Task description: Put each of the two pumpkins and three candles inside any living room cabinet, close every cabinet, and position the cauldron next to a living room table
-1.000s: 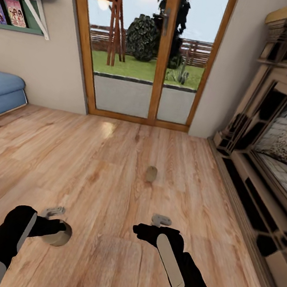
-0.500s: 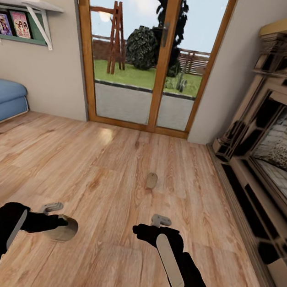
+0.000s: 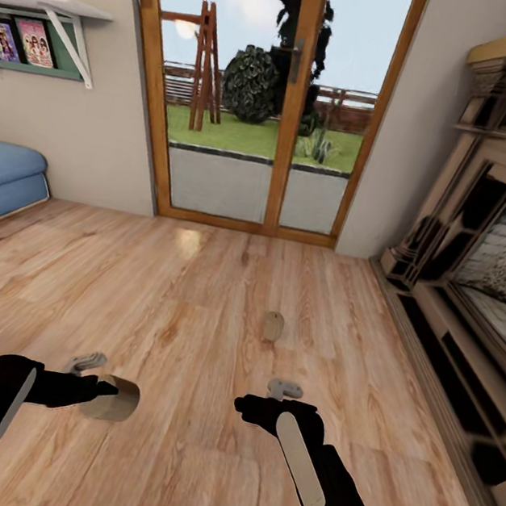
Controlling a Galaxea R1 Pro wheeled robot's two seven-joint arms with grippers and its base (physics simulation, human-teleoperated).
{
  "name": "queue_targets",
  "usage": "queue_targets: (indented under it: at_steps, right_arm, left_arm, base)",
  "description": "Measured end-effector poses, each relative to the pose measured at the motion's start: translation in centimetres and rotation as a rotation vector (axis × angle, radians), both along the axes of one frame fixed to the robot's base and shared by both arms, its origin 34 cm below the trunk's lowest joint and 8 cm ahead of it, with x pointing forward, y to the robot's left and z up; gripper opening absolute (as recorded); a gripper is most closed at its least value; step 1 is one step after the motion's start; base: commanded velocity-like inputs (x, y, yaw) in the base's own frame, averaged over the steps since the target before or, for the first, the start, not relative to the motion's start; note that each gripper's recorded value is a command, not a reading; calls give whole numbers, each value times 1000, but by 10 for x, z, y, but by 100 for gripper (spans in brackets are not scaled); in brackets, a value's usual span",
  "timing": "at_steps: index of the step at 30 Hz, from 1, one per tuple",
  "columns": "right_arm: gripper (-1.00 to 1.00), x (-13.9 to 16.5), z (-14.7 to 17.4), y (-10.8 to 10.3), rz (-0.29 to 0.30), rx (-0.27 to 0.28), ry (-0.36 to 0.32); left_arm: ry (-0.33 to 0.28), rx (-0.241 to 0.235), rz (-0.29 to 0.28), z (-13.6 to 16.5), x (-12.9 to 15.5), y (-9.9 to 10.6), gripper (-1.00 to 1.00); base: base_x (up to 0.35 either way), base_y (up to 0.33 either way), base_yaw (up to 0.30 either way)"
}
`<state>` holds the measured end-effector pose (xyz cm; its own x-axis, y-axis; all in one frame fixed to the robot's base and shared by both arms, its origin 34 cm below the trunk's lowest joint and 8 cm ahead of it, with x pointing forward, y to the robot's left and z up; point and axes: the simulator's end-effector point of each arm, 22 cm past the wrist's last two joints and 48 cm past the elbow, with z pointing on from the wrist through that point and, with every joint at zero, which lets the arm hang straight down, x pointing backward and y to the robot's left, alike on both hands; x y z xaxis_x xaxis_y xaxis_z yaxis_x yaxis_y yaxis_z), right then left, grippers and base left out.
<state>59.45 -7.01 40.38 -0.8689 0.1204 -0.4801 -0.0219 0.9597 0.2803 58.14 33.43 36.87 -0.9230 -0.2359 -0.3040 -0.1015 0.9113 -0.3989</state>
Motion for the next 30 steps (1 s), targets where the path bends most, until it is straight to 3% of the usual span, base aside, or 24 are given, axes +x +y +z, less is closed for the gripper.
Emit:
queue_targets:
  at_steps: [5, 10, 17, 22, 26, 30]
  right_arm:
    - [100, 0, 0, 0, -2, 1, 0]
    - [100, 1, 0, -1, -3, 1, -1]
    - [100, 2, -1, -6, -16, -3, 0]
    - [100, 5, -4, -27, -72, -46, 11]
    - [100, 3, -10, -65, -161, -180, 38]
    - [100, 2, -11, -76, -190, -208, 47]
  left_arm:
    - [-11, -45, -16, 4, 1, -9, -100]
    - [-35, -125, -24, 15, 2, -15, -100]
    - [-90, -323, 3, 43, 0, -6, -100]
    - [-88, -352, 3, 44, -3, -6, -100]
    - [-84, -356, -1, 43, -3, -9, -100]
    - [-81, -358, -3, 42, -3, -13, -100]
  base:
    - [295, 133, 0]
    - [305, 94, 0]
    - [317, 40, 0]
    - [327, 3, 0]
    - [330, 0, 0]
    - [331, 0, 0]
